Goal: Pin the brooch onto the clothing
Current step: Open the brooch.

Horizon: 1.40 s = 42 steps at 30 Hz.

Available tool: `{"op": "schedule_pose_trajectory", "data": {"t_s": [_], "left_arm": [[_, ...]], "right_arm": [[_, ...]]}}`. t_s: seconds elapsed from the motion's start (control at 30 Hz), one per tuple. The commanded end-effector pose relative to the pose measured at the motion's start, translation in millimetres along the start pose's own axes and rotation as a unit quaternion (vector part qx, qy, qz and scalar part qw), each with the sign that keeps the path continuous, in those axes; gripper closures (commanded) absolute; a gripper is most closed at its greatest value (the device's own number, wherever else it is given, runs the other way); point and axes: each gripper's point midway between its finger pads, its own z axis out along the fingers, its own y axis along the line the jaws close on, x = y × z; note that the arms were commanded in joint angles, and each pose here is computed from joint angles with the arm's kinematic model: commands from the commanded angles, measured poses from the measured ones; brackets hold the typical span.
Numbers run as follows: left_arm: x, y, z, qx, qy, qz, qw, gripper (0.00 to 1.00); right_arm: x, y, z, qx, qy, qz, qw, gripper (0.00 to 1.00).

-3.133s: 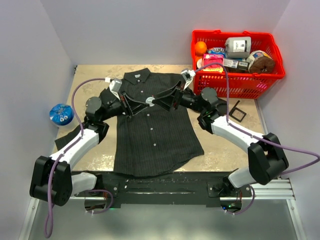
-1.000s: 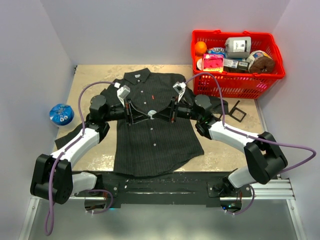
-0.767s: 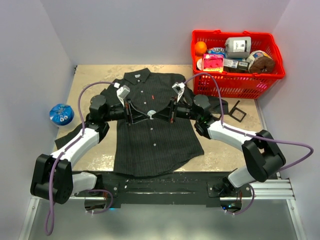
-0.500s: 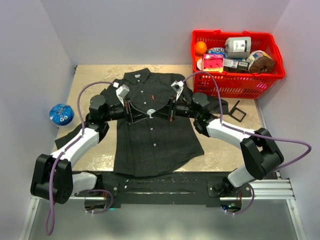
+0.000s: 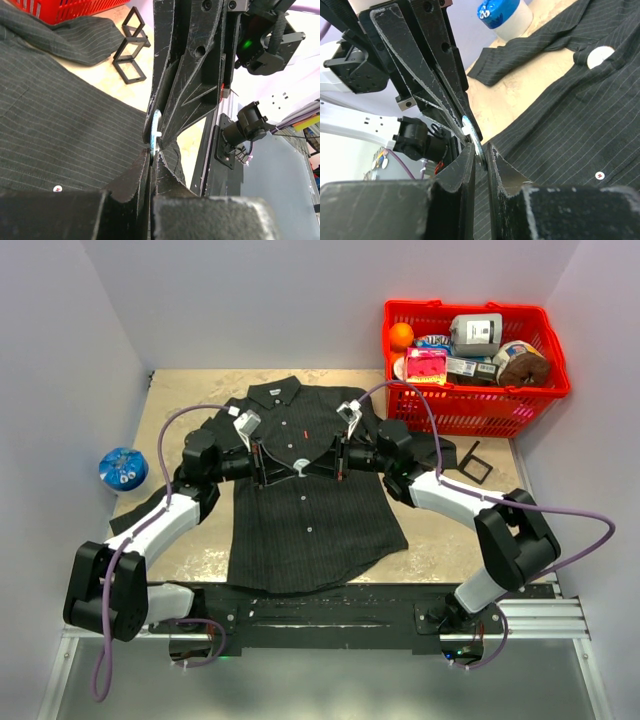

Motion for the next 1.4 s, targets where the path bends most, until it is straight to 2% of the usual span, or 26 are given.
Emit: {"op": "schedule_pose_trajectory", "data": {"t_s": [0.0, 0.37, 0.83, 0.93, 0.97, 1.03, 1.07, 1.27, 1.37], "left_arm": [[-6.3, -33.8, 8.2, 0.067, 0.009, 0.05, 0.996, 1.0], [-2.7, -11.1, 9.4, 0.032, 0.015, 0.009, 0.999, 1.0], [0.7, 12.4, 6.3, -0.005, 0.019, -0.028, 0.999, 1.0], [1.1, 19.4, 4.8, -0.021, 0.019, -0.034, 0.999, 1.0], [0.3, 20.6, 4.6, -0.024, 0.018, -0.033, 0.999, 1.0], [0.1, 23.7, 3.5, -0.031, 0.017, -0.034, 0.999, 1.0], [0.7, 24.2, 3.4, -0.032, 0.018, -0.035, 0.999, 1.0], [-1.8, 31.7, 0.4, -0.061, 0.017, -0.024, 0.998, 1.0], [-5.2, 44.1, -5.2, -0.111, 0.019, -0.003, 0.994, 1.0]], "right_arm": [[3.3, -6.1, 11.4, 0.013, 0.011, -0.007, 1.0, 0.91], [6.6, 8.5, 7.0, -0.016, 0.027, -0.027, 0.999, 0.9], [1.9, 18.0, 4.2, -0.029, 0.031, -0.044, 0.998, 0.83], [-6.8, 25.2, 2.6, -0.031, 0.023, -0.052, 0.998, 0.73], [-9.2, 28.1, 1.7, -0.033, 0.021, -0.055, 0.998, 0.64], [-13.6, 30.6, -0.4, -0.033, 0.016, -0.06, 0.997, 0.53], [-15.6, 30.5, -1.2, -0.032, 0.014, -0.063, 0.997, 0.45], [-29.8, 31.2, -13.5, -0.011, -0.005, -0.085, 0.996, 0.36], [-36.3, 27.8, -18.5, 0.018, -0.011, -0.102, 0.995, 0.34]]}}
